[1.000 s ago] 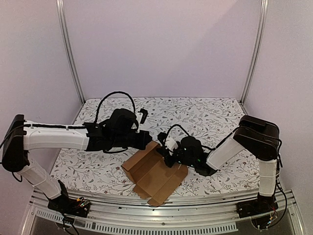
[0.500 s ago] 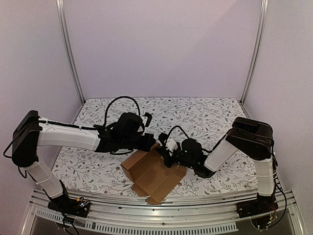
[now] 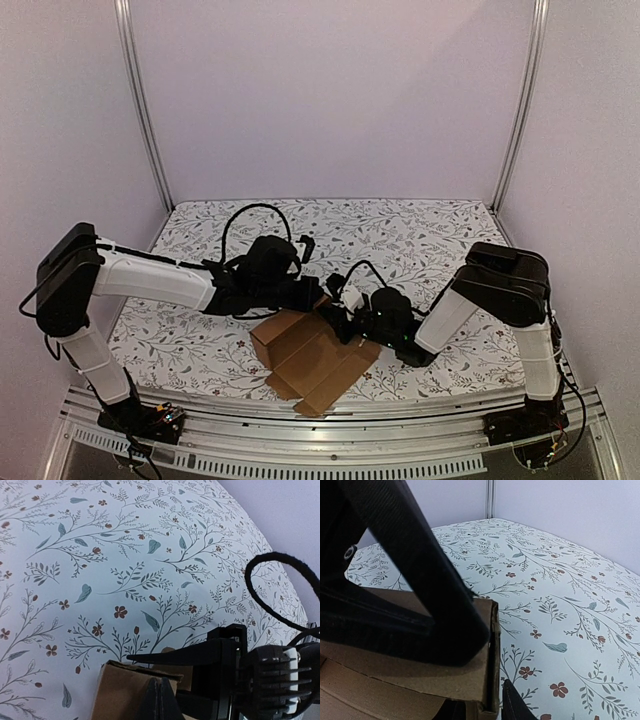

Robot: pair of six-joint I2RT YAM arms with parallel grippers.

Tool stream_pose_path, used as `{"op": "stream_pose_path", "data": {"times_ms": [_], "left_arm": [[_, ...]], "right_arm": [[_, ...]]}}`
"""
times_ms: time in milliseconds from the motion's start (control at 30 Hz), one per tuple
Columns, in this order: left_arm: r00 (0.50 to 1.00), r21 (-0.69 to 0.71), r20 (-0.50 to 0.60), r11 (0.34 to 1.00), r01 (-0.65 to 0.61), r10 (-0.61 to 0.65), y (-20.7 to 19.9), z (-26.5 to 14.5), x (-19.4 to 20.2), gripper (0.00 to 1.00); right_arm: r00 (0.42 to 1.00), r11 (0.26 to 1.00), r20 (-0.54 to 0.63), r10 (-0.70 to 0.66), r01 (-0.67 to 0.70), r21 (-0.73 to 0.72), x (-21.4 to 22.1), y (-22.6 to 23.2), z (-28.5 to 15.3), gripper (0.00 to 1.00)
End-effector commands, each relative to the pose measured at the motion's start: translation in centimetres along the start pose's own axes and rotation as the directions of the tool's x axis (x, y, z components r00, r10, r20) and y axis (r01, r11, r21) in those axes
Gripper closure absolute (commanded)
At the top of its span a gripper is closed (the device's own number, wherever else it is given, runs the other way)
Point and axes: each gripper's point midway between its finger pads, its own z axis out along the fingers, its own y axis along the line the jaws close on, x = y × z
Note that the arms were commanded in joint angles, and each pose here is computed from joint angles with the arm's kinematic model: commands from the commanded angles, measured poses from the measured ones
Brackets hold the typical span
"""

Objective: Fold the paper box

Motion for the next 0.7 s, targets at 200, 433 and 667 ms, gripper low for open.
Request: {"op": "stream_pose_path", "data": {"times_ms": [200, 433, 667], "left_arm": [[0.998, -0.021, -0.052, 0.999, 0.025, -0.026, 1.5, 0.7, 2.0, 1.00], [0.998, -0.016, -0.054, 0.999, 0.035, -0.035, 1.4, 0.4, 2.2, 1.00], [0.998, -0.013, -0.044, 0.999, 0.043, -0.044, 1.4, -0.2, 2.0, 1.00]], "right_arm": [[0.999, 0.998, 0.031, 0.033, -0.035, 0.057, -0.1, -1.2, 1.3, 0.73], [0.998, 0.996, 0.044, 0.042, -0.045, 0.078, -0.4, -1.5, 2.1, 0.82], [0.999, 0.996, 0.032, 0.027, -0.030, 0.084, 0.1, -1.3, 2.0, 1.00]]}}
